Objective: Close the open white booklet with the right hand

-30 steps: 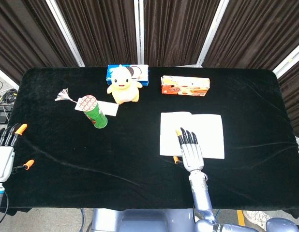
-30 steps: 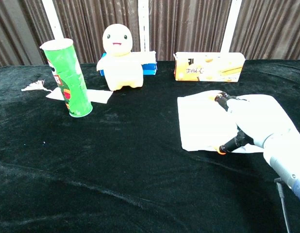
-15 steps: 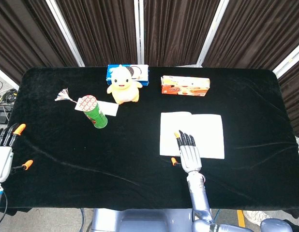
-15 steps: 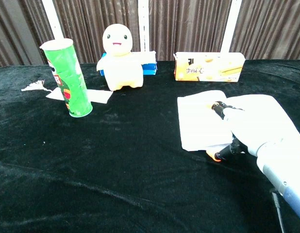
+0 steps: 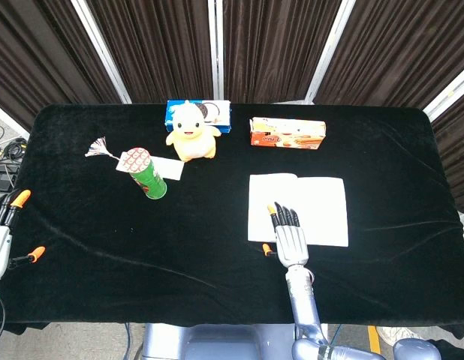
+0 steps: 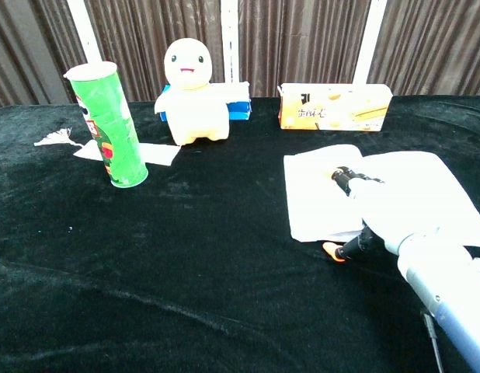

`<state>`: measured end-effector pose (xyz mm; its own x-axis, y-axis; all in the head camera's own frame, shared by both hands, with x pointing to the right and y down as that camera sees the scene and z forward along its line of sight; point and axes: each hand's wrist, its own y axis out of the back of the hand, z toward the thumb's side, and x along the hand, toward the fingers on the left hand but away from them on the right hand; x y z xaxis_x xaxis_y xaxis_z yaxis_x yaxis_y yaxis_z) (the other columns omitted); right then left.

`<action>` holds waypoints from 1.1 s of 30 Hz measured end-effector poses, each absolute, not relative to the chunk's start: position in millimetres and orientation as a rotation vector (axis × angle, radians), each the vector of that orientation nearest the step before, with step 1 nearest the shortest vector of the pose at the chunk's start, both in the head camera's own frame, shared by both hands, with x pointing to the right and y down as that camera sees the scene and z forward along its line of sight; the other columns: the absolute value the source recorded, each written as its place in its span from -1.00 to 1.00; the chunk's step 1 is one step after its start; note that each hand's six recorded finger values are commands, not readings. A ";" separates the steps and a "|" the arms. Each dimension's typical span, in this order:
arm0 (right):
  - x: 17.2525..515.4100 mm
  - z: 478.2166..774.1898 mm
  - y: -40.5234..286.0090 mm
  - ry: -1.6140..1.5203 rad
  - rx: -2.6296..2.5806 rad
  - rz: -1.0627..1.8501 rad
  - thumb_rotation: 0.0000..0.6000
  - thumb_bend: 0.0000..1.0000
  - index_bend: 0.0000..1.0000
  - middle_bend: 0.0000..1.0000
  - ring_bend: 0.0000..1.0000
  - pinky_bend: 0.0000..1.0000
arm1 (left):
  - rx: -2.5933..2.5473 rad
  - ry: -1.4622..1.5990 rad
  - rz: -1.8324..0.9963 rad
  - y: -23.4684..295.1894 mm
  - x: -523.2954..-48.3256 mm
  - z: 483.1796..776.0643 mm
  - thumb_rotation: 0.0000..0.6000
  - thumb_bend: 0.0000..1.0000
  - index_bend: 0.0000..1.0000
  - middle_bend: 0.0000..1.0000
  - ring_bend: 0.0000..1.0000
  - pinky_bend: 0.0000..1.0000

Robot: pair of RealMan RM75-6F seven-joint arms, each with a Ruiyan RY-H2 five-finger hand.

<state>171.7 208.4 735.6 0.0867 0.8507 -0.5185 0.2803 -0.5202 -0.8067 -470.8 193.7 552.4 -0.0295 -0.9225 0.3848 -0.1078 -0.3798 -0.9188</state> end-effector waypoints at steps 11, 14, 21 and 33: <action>175.9 741.3 203.4 -1.125 -1.795 1.452 1.00 -0.64 -1.00 -1.00 -1.00 -1.00 | -1.553 1.102 -1.485 193.8 -468.4 553.8 1.00 -0.75 -1.00 -1.00 -1.00 -1.00; 178.8 743.5 201.8 -1.122 -1.764 1.458 1.00 -0.64 -1.00 -1.00 -1.00 -1.00 | -1.554 1.105 -1.486 193.8 -468.6 554.0 1.00 -0.75 -1.00 -1.00 -1.00 -1.00; 183.7 750.6 201.8 -1.106 -1.713 1.492 1.00 -0.64 -1.00 -1.00 -1.00 -1.00 | -1.562 1.107 -1.486 194.0 -468.4 554.1 1.00 -0.75 -1.00 -1.00 -1.00 -1.00; 186.9 754.4 199.4 -1.090 -1.686 1.518 1.00 -0.59 -1.00 -1.00 -1.00 -1.00 | -1.567 1.114 -1.477 194.2 -467.3 553.4 1.00 -0.75 -1.00 -1.00 -1.00 -1.00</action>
<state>186.9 199.4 754.4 0.0014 0.8782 -0.4784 0.1722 -0.4714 -0.8649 -467.3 194.2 553.4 -0.0213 -0.9213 0.3882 -0.1205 -0.3831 -0.9158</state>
